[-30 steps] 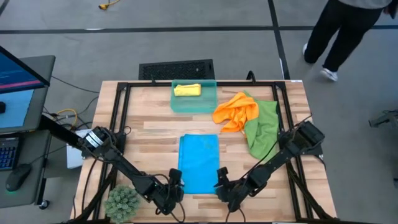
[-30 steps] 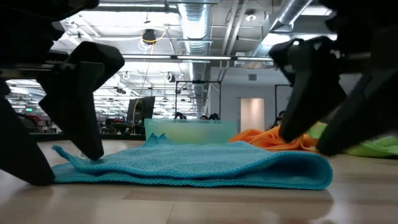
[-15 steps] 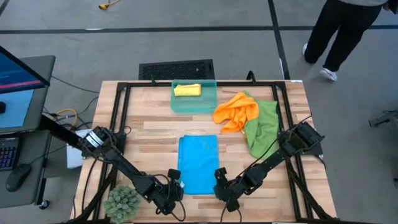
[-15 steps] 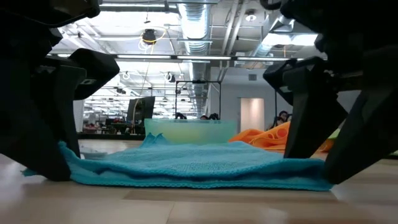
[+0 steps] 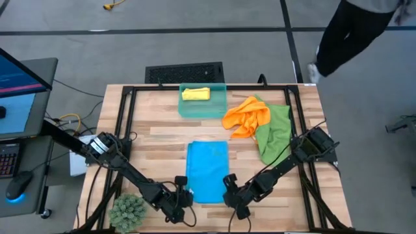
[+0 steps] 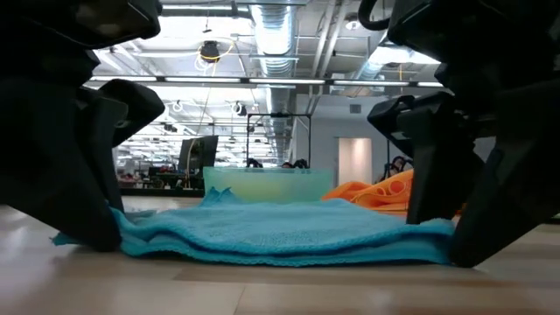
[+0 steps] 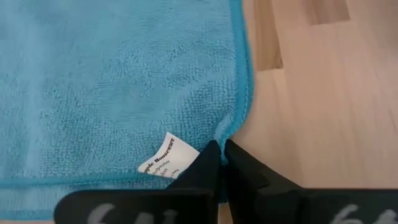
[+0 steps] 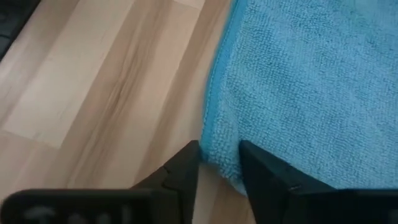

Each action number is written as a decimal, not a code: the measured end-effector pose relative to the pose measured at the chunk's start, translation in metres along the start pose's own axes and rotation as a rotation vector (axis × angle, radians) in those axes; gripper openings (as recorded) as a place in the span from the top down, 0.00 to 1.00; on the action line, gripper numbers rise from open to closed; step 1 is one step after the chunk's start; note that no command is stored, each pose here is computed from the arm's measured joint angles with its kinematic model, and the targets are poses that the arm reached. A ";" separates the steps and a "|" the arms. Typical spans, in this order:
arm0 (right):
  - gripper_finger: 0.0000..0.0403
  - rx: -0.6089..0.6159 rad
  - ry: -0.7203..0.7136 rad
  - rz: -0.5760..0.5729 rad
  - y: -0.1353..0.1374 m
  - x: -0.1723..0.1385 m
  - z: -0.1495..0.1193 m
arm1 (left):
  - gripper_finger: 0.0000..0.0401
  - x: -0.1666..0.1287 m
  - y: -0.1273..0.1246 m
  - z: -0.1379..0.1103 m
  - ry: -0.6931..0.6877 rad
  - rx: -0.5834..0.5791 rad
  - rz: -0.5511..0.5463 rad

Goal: Roll microfiber towels into tight, uniform cylinder then place into a basket
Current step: Fold the blue microfiber towel

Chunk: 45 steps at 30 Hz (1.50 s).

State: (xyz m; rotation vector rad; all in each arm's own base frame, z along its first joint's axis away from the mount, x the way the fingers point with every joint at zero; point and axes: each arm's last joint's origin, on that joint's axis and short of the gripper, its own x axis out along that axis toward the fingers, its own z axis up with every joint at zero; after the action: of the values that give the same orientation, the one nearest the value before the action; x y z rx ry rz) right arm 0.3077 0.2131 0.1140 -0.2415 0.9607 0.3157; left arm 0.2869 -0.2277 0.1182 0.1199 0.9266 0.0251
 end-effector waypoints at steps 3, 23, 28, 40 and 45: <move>0.77 0.045 0.001 0.006 0.002 0.000 0.000 | 0.99 0.000 0.000 0.000 -0.001 -0.018 0.000; 0.95 0.105 -0.173 0.093 0.048 -0.047 0.037 | 0.99 -0.059 -0.036 0.041 -0.113 0.097 -0.108; 0.98 0.101 -0.167 0.044 0.054 -0.061 0.051 | 0.99 -0.078 -0.039 0.059 -0.125 0.143 -0.069; 0.98 0.278 0.028 -0.278 0.018 -0.059 0.035 | 0.99 -0.060 0.016 0.074 -0.022 0.011 0.236; 0.97 0.350 0.086 -0.333 0.002 -0.056 0.030 | 0.99 -0.046 0.041 0.082 0.030 -0.047 0.263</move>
State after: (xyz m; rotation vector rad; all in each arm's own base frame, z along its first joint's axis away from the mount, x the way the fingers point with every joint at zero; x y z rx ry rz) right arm 0.2996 0.2164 0.1769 -0.0914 1.0245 -0.1694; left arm 0.3258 -0.1981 0.2082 0.1975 0.9344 0.2923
